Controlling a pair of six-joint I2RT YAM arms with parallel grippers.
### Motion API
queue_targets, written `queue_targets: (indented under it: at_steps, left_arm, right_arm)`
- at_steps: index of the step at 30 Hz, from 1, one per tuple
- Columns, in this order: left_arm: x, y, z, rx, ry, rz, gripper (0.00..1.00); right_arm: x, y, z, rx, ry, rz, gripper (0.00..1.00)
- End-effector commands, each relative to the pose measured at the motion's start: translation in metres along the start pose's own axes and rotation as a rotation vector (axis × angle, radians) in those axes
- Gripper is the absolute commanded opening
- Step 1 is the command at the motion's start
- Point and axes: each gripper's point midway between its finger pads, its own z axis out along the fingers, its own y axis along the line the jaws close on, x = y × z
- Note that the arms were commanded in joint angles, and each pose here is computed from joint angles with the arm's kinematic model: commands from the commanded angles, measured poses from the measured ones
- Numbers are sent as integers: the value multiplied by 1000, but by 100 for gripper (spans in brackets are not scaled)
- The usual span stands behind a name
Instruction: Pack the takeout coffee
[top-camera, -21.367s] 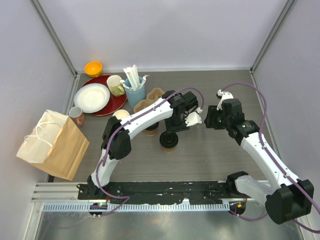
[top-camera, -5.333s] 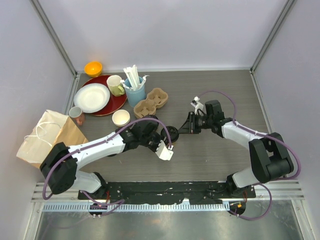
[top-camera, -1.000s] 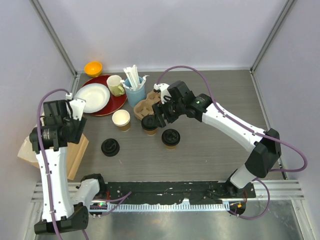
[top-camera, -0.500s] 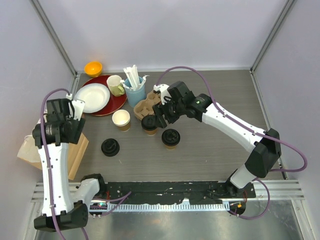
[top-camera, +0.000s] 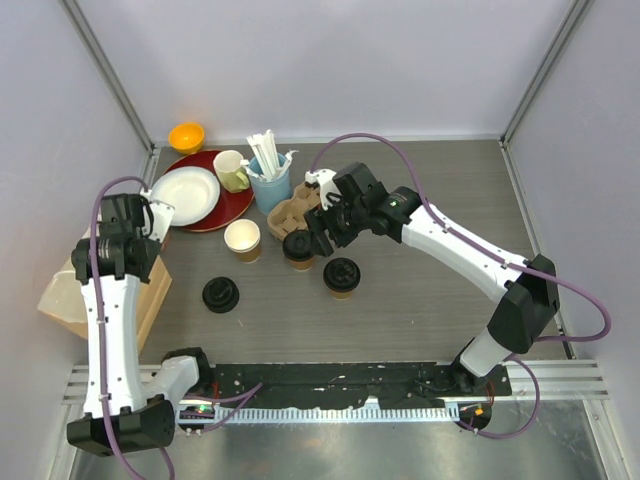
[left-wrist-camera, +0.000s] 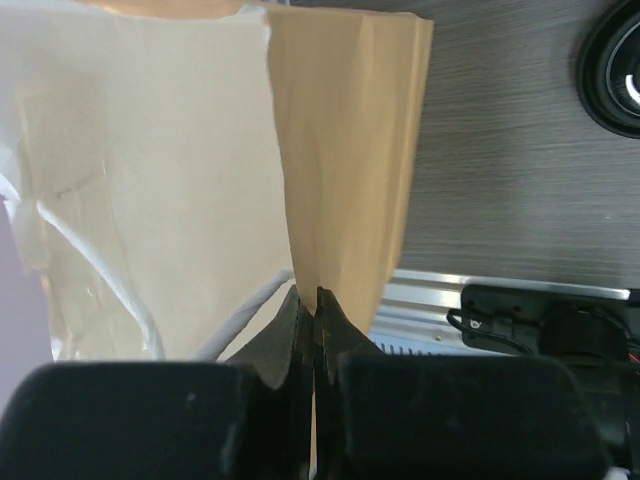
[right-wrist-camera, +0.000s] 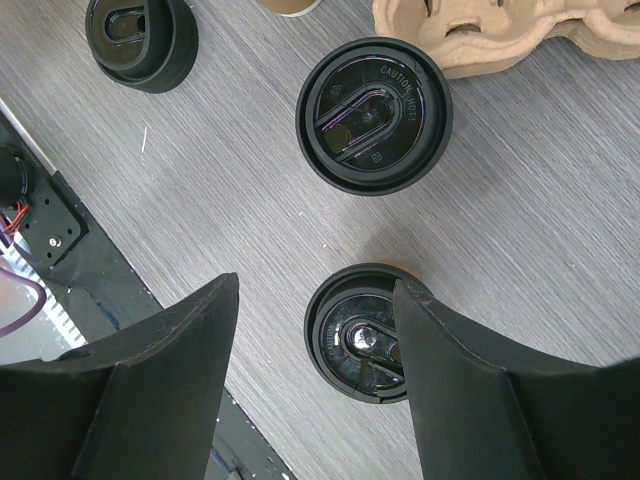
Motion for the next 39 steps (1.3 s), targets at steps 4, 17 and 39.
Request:
queue_targets:
  at_steps: [4,17,39]
  left_arm:
    - [-13,1,-53,78,-140,-25,0]
    - [-97,31,-152,111,-623,-65,0]
    - [-304,-184,-268,328,-1086,647,0]
  right_arm:
    - [-10,5,-11,-1,-54,-14,68]
    - [-38,-39,-39,170,-197,109,68]
    - [-15,-220,-212,596,-550,482,69]
